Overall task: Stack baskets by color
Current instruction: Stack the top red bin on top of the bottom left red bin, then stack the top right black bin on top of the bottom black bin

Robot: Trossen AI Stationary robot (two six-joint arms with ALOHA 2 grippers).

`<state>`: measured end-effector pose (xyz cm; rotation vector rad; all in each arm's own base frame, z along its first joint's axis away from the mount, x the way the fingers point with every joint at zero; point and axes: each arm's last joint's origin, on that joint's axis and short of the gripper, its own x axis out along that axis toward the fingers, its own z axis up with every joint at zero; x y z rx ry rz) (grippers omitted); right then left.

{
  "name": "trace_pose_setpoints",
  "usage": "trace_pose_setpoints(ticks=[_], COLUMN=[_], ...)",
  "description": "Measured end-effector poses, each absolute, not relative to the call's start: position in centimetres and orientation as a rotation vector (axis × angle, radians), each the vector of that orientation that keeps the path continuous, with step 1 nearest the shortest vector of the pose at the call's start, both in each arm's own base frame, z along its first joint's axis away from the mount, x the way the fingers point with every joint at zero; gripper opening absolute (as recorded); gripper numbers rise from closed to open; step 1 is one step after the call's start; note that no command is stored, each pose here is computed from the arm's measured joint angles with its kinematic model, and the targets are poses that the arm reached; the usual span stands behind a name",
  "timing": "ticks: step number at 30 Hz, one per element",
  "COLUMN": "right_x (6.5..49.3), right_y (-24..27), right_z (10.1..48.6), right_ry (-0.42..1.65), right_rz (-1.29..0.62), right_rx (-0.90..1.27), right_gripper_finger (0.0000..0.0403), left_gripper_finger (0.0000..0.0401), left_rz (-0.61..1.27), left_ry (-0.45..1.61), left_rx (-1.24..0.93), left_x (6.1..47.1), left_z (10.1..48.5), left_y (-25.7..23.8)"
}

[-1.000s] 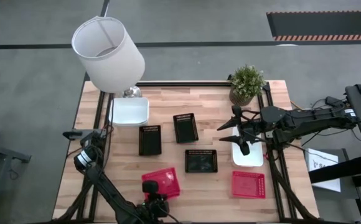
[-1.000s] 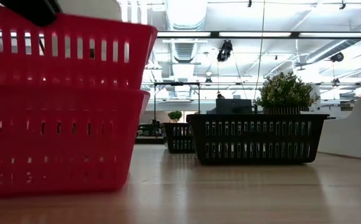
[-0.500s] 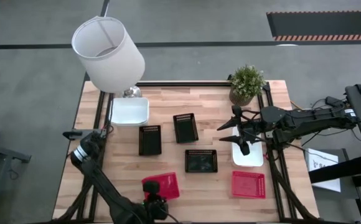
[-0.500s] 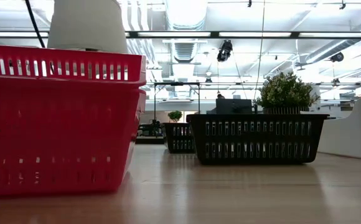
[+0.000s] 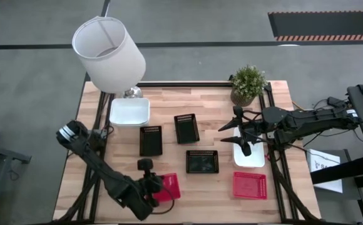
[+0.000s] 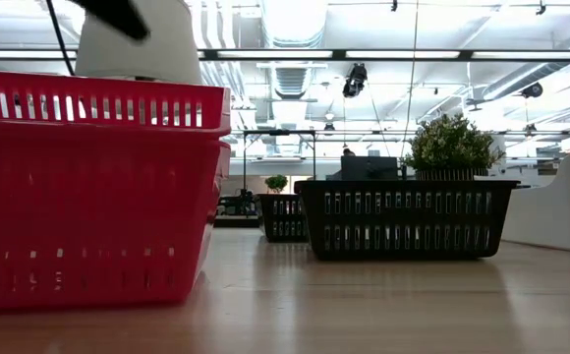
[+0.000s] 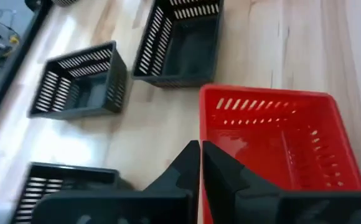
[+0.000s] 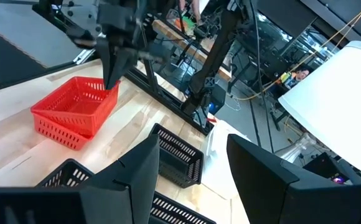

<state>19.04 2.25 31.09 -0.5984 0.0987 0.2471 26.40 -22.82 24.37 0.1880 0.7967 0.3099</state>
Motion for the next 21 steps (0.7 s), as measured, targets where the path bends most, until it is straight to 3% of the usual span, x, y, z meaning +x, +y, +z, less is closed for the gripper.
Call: trace_pose_setpoints(ticks=[7,21], right_x=[19.0,19.3], right_y=[2.2,2.2], right_z=[31.1,30.2], right_ry=[0.1,0.13], right_rz=[0.247,0.246], right_rx=[-0.592,-0.525], right_gripper_finger=[0.0181,0.0181], left_gripper_finger=[0.0,0.0], left_rz=[0.306,0.35], left_ry=[0.76,0.63], left_rx=[0.123,0.204], left_x=[25.6,26.1], left_z=[20.9,26.1], left_y=[-21.8,-17.9])
